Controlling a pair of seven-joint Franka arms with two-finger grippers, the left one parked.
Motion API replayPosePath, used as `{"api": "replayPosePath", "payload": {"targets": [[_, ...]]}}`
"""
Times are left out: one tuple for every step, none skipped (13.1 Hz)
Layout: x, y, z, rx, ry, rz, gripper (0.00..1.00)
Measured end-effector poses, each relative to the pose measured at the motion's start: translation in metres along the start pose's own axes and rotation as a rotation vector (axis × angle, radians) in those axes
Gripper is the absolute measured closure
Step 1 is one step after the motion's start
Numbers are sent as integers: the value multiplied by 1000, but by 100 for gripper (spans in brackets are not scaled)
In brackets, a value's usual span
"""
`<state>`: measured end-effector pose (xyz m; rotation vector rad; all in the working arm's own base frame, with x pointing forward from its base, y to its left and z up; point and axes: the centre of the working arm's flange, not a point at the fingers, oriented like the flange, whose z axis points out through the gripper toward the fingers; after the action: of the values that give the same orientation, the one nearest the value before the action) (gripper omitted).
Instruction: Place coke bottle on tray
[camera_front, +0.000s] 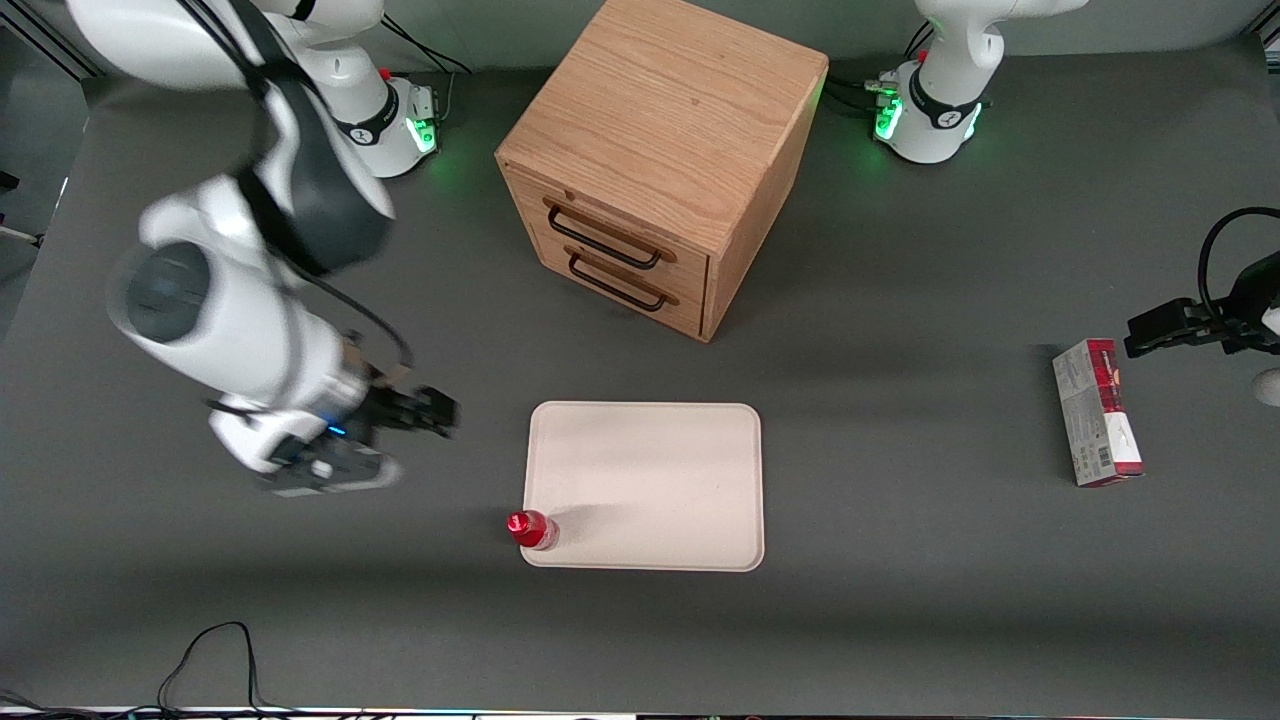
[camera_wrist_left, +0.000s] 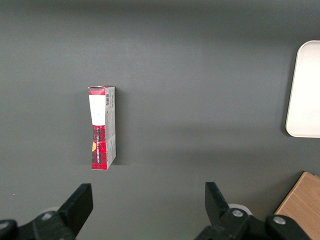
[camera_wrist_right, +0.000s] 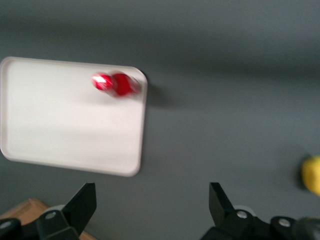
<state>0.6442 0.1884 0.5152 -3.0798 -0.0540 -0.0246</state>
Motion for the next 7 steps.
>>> {"api": "replayPosePath", "payload": {"targets": [[-17, 28, -15, -11, -11, 18, 0], [-37, 55, -26, -22, -19, 40, 0], [-60, 79, -34, -30, -27, 59, 0], [-83, 103, -41, -31, -33, 78, 0], [-105, 126, -48, -27, -32, 92, 0], [-123, 144, -56, -19, -27, 101, 0], [-138, 155, -64, -14, -26, 107, 0]]}}
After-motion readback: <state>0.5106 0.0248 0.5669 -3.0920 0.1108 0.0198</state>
